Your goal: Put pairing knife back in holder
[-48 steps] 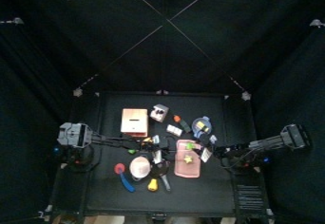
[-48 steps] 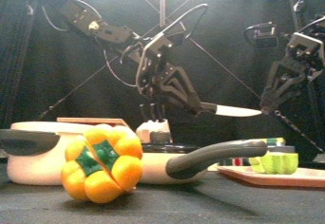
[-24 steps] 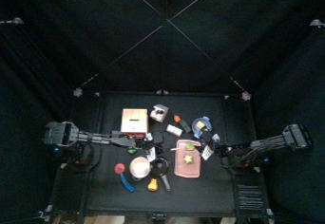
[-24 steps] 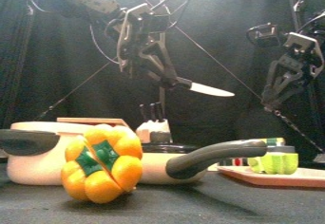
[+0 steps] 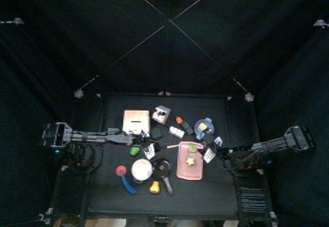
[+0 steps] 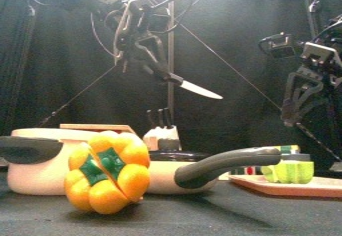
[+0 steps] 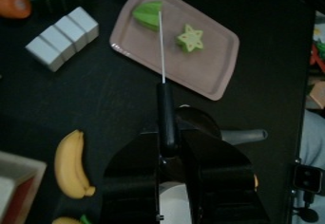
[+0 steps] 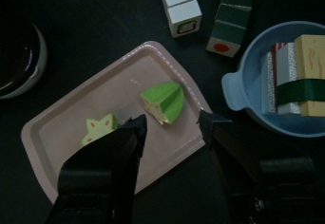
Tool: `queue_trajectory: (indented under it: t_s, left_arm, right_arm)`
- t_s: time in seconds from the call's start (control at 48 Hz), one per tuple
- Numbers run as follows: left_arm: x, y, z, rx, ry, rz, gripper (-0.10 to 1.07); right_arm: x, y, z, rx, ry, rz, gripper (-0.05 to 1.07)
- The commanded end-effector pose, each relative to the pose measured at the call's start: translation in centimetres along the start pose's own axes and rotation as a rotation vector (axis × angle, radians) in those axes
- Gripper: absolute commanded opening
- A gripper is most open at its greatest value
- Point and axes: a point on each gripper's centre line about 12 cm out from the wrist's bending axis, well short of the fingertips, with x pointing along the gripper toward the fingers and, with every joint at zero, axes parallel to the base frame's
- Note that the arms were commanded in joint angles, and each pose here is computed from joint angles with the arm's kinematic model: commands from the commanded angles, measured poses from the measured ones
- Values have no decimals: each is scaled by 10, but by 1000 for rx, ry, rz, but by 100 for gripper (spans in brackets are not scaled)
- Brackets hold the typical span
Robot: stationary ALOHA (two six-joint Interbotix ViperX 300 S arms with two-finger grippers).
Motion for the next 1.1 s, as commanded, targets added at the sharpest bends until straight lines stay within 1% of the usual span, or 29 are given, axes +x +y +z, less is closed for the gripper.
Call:
queue_trajectory:
  t_s: [0.0, 0.083, 0.188, 0.208, 0.292, 0.375, 0.438, 0.542, 0.688, 0.771, 0.833, 0.896, 1.0, 1.083]
  left_arm:
    - [-15, 5, 14, 2, -9, 54, 45]
    - [-17, 8, 15, 20, 15, 131, 45]
    - [-23, 14, 18, 29, 21, 251, 45]
    - [-25, 17, 19, 19, 20, 285, 45]
    - [-32, 26, 21, -36, 5, 370, 45]
    - [-37, 34, 24, -80, -17, 442, 45]
    - [-40, 38, 24, -83, -17, 478, 45]
    - [-41, 40, 23, -109, 4, 484, 45]
    - [-37, 58, 22, -210, 43, 491, 45]
    - [-37, 64, 21, -244, 56, 490, 45]
    - [-36, 68, 22, -249, 64, 489, 45]
    - [-37, 72, 27, -267, 65, 481, 45]
    - [-41, 79, 41, -295, 68, 455, 45]
    - [-41, 76, 49, -267, 98, 431, 45]
  right_arm:
    - [0, 2, 2, 4, -2, 5, 84]
    - [2, 2, 2, 1, 4, 0, 84]
    - [3, 2, 1, 2, 9, -6, 84]
    - [4, 2, 1, 3, 12, -7, 84]
    - [4, 2, 1, 5, 12, -11, 84]
    - [5, 2, 1, 2, 14, -10, 84]
    - [6, 2, 1, 1, 16, -12, 84]
    - [6, 1, 1, 4, 16, -15, 84]
    - [7, -1, 0, 7, 18, -20, 84]
    - [8, -1, 0, 7, 21, -25, 84]
    - [9, -1, 0, 7, 23, -24, 84]
    - [10, -1, 0, 6, 25, -25, 84]
    - [12, -2, 0, 9, 30, -32, 84]
    - [14, -2, -1, 7, 35, -33, 84]
